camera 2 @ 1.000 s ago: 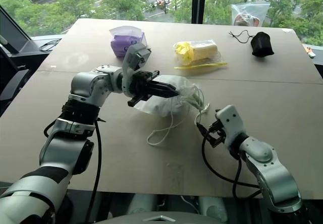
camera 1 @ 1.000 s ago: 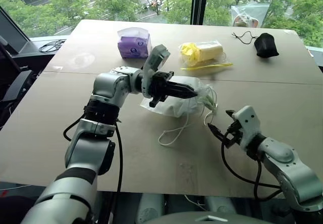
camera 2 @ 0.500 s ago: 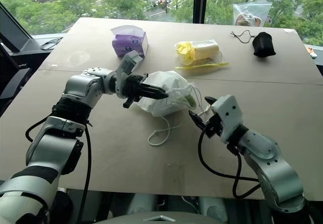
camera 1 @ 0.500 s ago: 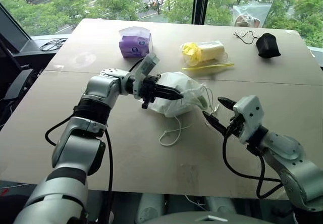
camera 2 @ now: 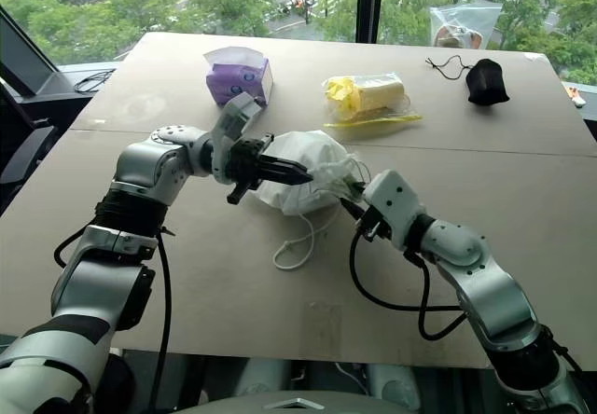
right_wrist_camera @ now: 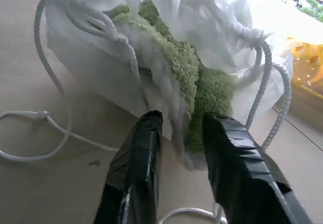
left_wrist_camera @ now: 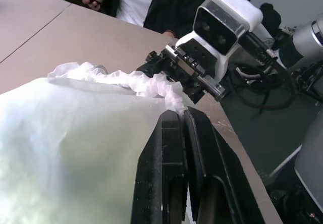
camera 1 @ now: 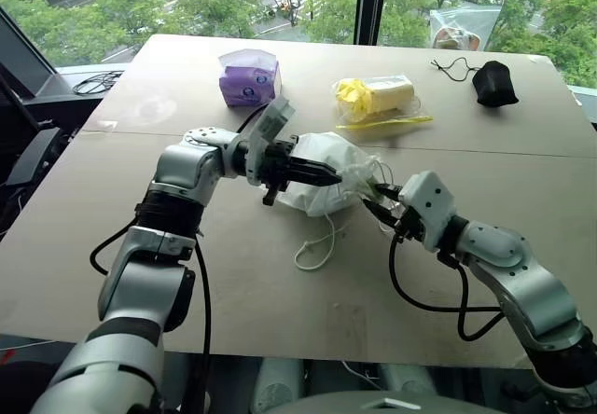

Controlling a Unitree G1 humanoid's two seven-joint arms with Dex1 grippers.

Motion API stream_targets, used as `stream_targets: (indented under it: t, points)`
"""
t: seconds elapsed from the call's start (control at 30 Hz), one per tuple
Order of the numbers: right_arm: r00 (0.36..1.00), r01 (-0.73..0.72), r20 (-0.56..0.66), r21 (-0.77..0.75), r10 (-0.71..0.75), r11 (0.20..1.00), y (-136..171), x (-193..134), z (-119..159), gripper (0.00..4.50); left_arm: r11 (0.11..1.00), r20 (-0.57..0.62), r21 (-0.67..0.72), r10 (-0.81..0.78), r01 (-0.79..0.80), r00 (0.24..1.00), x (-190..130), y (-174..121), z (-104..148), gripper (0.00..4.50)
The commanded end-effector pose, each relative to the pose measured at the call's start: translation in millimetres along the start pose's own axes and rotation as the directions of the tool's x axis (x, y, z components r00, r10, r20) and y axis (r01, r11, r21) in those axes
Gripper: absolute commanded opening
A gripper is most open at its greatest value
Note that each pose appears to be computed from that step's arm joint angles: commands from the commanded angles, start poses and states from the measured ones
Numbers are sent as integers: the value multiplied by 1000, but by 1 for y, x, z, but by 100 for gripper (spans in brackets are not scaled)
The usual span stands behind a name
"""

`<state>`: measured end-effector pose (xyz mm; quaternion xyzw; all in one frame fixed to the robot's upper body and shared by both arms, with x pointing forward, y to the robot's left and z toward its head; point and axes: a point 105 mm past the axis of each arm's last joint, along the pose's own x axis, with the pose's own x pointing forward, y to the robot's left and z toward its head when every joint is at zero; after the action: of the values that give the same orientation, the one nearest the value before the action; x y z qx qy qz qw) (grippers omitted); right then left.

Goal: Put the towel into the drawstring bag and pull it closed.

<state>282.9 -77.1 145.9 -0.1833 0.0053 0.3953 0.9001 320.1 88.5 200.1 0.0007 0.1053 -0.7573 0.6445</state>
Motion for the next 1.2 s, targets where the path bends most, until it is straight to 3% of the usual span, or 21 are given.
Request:
stream_targets:
  t: [0.03, 0.13, 0.2, 0.37, 0.5, 0.63, 0.77, 0.87, 0.93, 1.1, 1.2]
  points:
    - [998, 31, 57, -22, -30, 999, -5, 2, 12, 4, 998, 9, 52, -20, 20, 1000, 2, -7, 11, 0]
    - [995, 48, 84, 17, -49, 999, -8, 4, 12, 4, 998, -2, 55, -27, 27, 1000, 3, -9, 10, 0]
    - [980, 49, 182, 163, -79, 985, -10, 6, 22, 4, 997, -18, 61, -36, 37, 999, 4, -9, 8, 0]
    - [938, -143, 346, 395, -2, 908, 5, 2, 40, 4, 995, -86, 89, -48, 56, 995, 6, -11, 0, 0]
    - [916, -288, 389, 479, 94, 829, 17, -3, 41, 4, 988, -163, 138, -45, 67, 986, 4, -9, -7, 0]
    - [911, -367, 358, 477, 204, 799, 35, 23, 31, 4, 983, -147, 133, -108, 128, 983, 13, -15, -5, 0]
    - [878, -448, 410, 519, 248, 728, 46, 51, 35, 4, 977, -138, 111, -169, 185, 976, 22, -22, -5, 0]
    - [878, -444, 419, 535, 230, 719, 49, 77, 32, 4, 973, -151, 91, -198, 213, 968, 24, -29, -9, 0]
    - [881, -410, 454, 592, 134, 694, 35, 89, 36, 4, 971, -158, 71, -214, 228, 964, 24, -34, -14, 0]
    - [934, -253, 357, 582, 37, 773, 21, 107, 18, 4, 972, -164, 63, -216, 228, 963, 22, -38, -22, 0]
    - [960, -163, 281, 516, 14, 841, 12, 100, -1, 4, 974, -181, 129, -160, 185, 970, 19, -28, -22, 0]
